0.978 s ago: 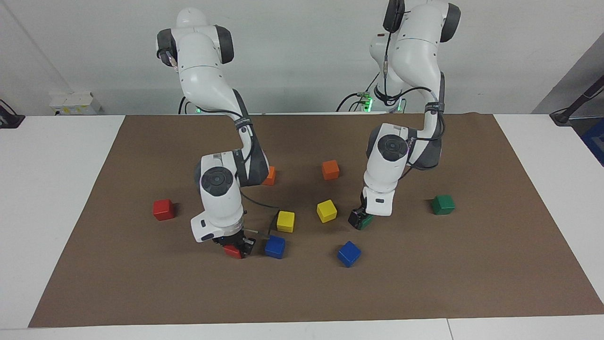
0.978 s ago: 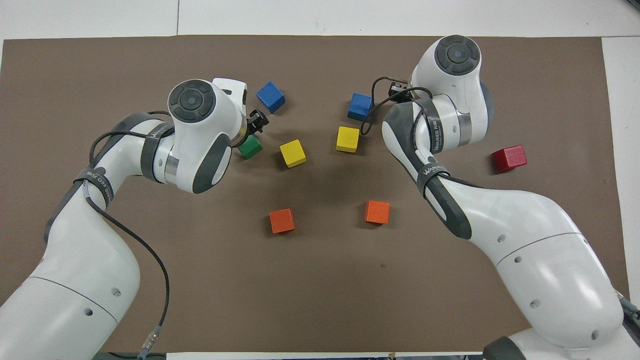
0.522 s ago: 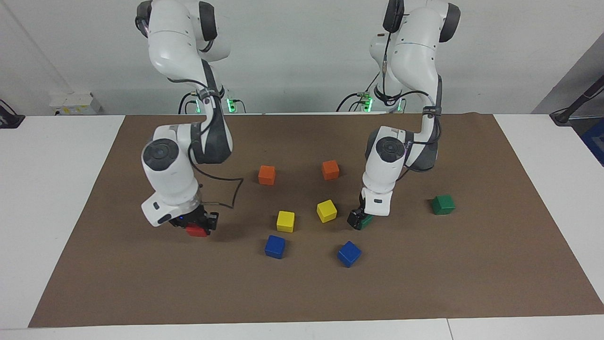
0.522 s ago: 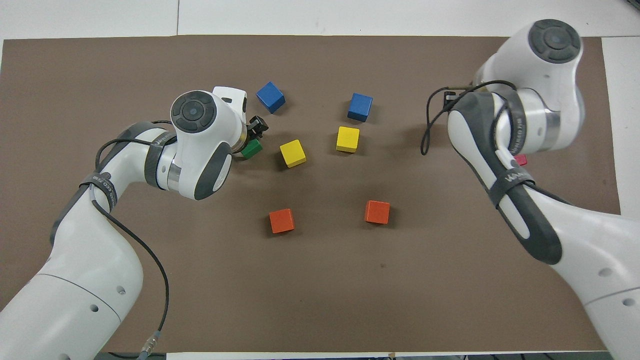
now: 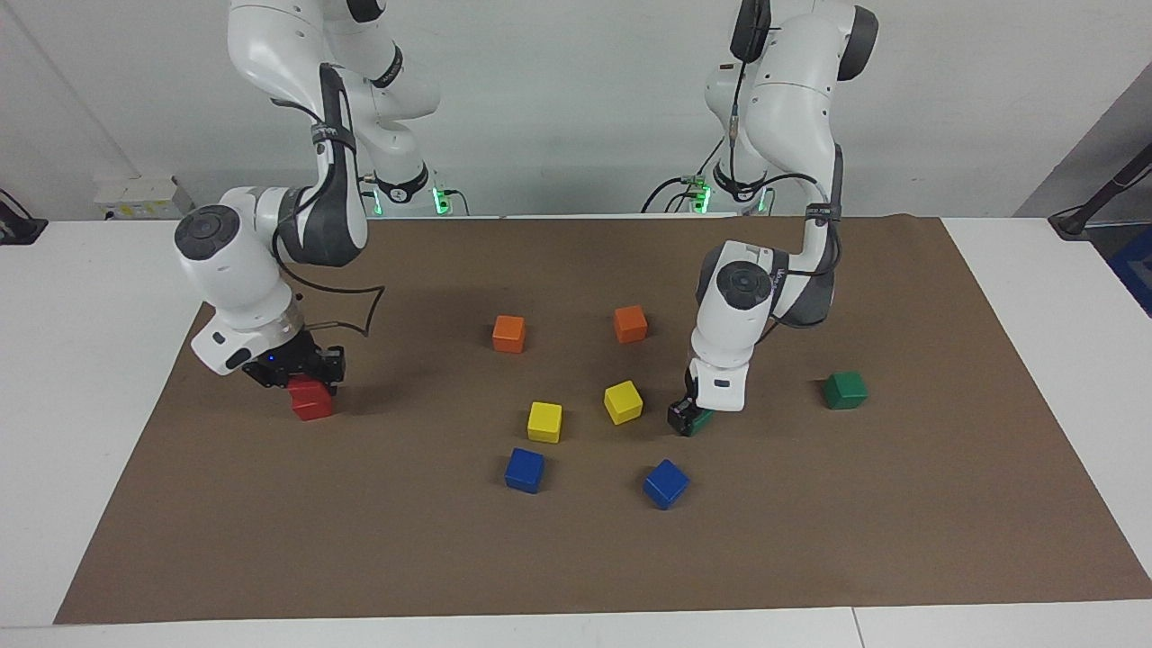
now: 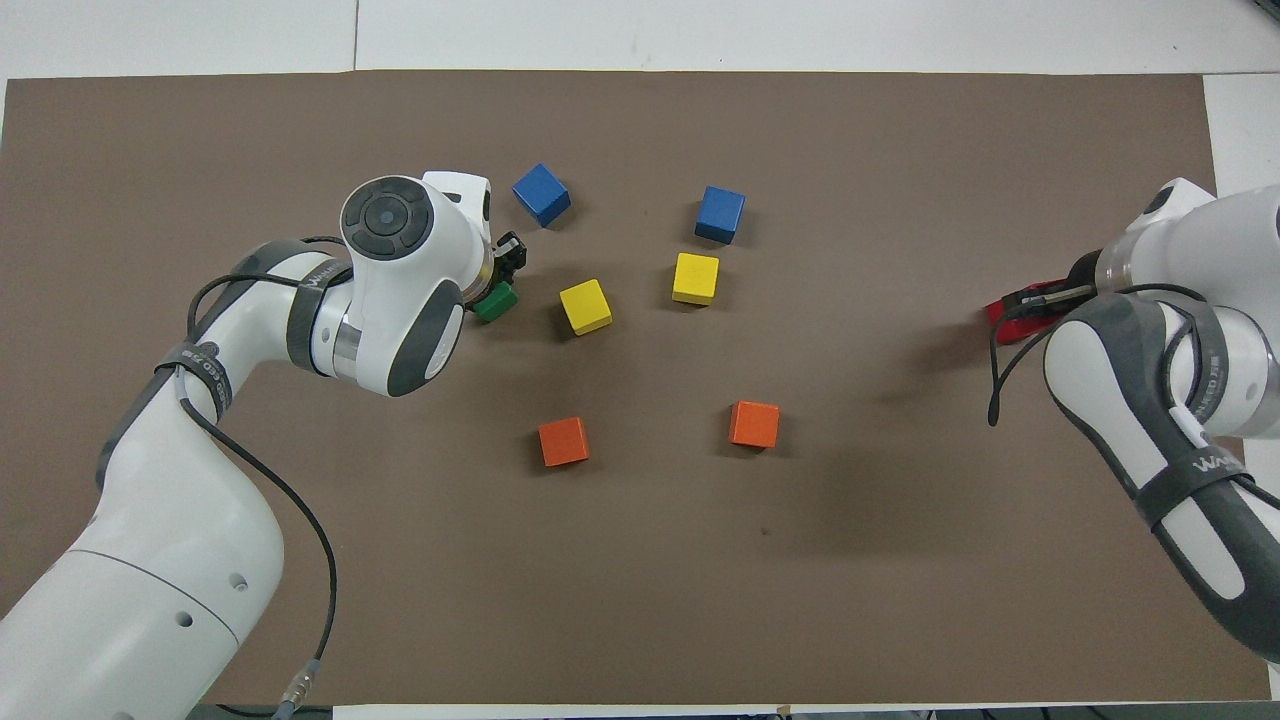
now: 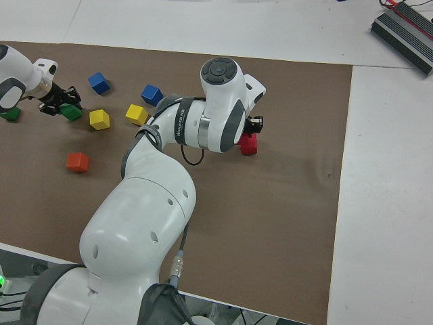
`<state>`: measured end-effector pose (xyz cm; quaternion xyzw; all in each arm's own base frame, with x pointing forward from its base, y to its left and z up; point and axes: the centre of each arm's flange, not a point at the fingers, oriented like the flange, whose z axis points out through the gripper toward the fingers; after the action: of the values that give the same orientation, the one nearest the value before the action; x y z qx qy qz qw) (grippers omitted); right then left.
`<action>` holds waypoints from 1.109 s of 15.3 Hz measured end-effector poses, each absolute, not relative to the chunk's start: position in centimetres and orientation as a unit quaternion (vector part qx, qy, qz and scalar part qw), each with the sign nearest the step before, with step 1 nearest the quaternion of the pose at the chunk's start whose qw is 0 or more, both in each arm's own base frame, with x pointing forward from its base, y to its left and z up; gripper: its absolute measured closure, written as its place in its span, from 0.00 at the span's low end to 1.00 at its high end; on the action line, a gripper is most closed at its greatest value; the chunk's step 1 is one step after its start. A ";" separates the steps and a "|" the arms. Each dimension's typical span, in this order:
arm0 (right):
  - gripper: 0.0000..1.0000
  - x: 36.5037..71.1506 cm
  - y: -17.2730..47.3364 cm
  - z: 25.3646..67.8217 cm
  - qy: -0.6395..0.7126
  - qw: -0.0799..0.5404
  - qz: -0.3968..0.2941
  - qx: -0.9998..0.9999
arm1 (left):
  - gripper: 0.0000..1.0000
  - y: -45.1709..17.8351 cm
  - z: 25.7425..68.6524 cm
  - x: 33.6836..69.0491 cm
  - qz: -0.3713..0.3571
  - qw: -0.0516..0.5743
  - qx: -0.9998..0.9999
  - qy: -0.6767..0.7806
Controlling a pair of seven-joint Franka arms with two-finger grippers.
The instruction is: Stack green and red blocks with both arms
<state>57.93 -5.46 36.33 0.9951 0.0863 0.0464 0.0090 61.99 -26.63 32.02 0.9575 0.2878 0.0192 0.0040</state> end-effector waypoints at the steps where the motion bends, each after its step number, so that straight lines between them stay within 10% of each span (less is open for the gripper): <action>1: 0.45 57.7 -5.6 35.9 0.094 0.011 0.055 0.994 | 0.45 -26.5 33.6 62.5 0.012 -0.006 0.959 0.285; 8: 0.45 57.4 -6.1 34.4 0.100 0.019 0.078 0.992 | 0.45 -11.5 44.1 62.2 -0.025 -0.035 0.991 0.126; 17: 0.45 57.6 -6.1 33.4 0.095 0.017 0.083 0.992 | 0.45 1.1 39.0 61.1 -0.006 -0.002 1.000 -0.009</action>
<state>57.63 -6.06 33.43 0.9918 0.0950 0.0834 0.0171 61.12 1.10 38.96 0.9999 -0.0094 -0.0064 -0.0018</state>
